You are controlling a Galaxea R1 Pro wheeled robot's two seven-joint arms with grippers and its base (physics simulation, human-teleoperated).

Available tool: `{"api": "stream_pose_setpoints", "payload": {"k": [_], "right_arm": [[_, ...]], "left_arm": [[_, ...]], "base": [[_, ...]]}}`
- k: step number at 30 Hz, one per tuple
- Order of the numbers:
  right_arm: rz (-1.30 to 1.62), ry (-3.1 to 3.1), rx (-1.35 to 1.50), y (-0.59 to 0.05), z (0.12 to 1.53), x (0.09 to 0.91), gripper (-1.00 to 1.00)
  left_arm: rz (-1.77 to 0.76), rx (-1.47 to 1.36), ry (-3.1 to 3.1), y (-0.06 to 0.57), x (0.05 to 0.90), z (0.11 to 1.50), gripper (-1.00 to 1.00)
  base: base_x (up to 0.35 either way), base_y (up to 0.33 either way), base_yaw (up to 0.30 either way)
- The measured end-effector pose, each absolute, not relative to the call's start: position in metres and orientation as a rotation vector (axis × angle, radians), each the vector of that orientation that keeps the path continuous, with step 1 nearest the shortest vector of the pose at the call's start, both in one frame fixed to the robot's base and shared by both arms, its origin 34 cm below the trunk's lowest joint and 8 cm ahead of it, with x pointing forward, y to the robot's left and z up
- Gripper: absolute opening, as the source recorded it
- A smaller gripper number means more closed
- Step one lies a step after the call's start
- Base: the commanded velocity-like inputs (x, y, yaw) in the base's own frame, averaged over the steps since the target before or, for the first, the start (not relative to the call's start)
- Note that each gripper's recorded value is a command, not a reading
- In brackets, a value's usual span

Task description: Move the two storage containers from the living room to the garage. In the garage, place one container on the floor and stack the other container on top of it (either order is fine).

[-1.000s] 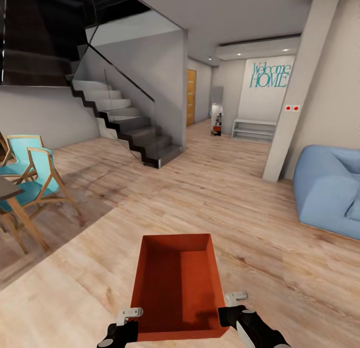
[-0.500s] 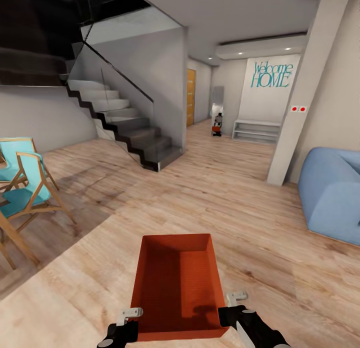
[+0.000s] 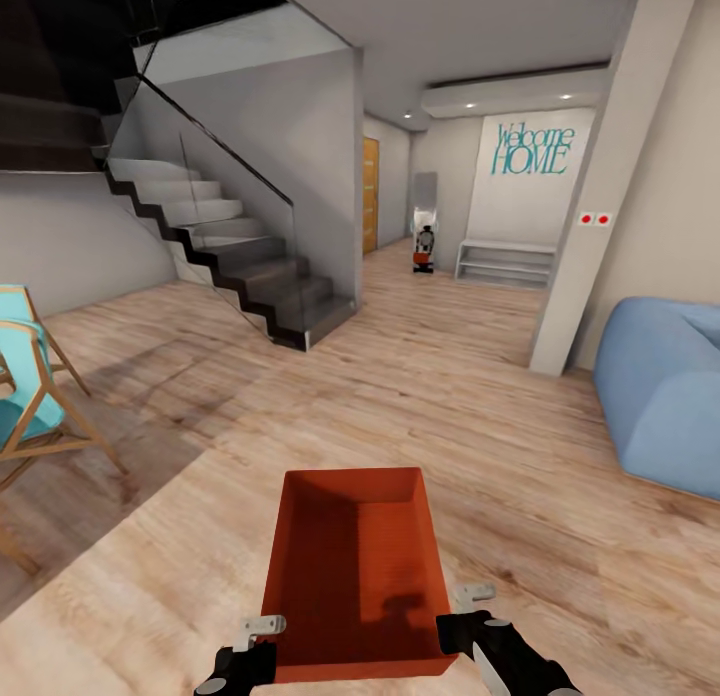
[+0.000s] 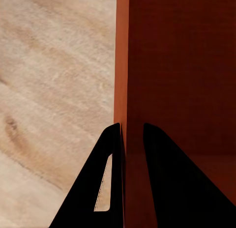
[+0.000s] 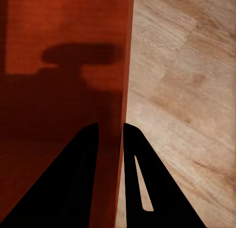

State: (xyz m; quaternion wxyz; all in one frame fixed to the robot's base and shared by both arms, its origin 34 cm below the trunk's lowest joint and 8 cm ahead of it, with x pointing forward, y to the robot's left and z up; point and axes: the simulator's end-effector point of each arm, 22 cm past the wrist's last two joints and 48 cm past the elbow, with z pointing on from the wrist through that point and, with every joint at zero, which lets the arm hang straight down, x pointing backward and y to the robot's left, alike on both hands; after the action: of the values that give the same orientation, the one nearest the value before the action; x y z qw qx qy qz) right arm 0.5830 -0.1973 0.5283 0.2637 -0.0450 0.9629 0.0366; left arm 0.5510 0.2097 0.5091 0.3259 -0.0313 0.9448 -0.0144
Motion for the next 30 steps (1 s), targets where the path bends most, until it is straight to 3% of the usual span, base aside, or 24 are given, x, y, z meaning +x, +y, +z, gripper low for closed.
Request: {"api": "stream_pose_setpoints", "payload": {"k": [30], "right_arm": [[0.099, 2.603, -0.122, -0.1972, 0.5284, 0.5832, -1.00]], "left_arm": [[-0.038, -0.082, 2.476, 0.2099, 0.5511, 0.5092, -1.00]], "base": [[0.341, 0.077, -0.038]]}}
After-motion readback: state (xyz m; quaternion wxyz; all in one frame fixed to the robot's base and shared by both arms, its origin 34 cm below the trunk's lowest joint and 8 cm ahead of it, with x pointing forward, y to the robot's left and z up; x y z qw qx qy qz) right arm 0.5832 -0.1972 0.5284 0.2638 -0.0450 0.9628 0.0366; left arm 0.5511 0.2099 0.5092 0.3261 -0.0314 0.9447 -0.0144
